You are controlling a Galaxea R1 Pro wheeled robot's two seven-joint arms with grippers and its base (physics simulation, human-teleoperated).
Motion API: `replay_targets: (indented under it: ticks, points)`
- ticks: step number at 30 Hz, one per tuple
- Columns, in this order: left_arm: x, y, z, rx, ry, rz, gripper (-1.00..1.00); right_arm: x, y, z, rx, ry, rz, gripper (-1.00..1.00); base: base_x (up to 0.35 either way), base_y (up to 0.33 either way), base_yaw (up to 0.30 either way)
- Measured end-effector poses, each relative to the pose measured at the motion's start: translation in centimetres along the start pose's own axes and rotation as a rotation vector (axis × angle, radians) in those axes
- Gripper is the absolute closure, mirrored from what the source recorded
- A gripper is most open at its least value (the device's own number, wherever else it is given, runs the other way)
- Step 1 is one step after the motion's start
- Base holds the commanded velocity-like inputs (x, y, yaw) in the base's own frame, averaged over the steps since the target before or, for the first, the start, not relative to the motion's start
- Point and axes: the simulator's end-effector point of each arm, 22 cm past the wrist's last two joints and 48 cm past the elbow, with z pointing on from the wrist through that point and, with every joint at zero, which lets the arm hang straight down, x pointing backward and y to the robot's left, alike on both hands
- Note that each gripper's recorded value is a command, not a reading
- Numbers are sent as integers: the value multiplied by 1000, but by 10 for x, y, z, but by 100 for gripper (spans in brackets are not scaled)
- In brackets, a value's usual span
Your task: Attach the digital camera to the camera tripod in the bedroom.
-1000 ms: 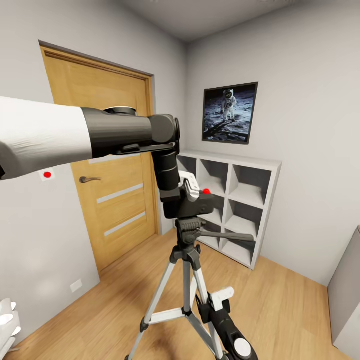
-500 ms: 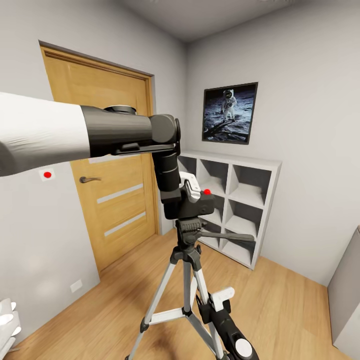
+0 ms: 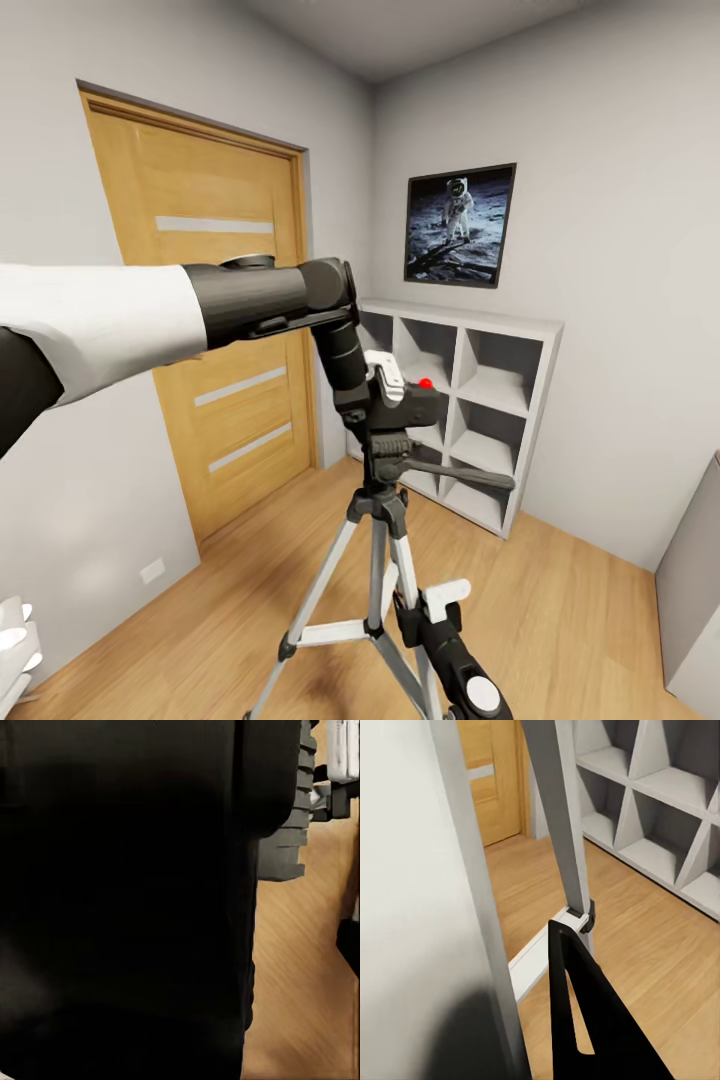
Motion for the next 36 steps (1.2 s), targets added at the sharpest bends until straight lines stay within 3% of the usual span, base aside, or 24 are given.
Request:
replay_targets:
  ticks: [21,29,36]
  points:
    - [1,-1,-4,5,-17,2,-100,0,1,0,-3,0,-2,100,0,0,0]
    - [-14,2,-34,30,-138,-45,-100,0,1,0,-3,-1,-2,100,0,0,0]
    - [-7,8,-43,37,-167,-85,-100,0,1,0,-3,-1,-1,100,0,0,0]
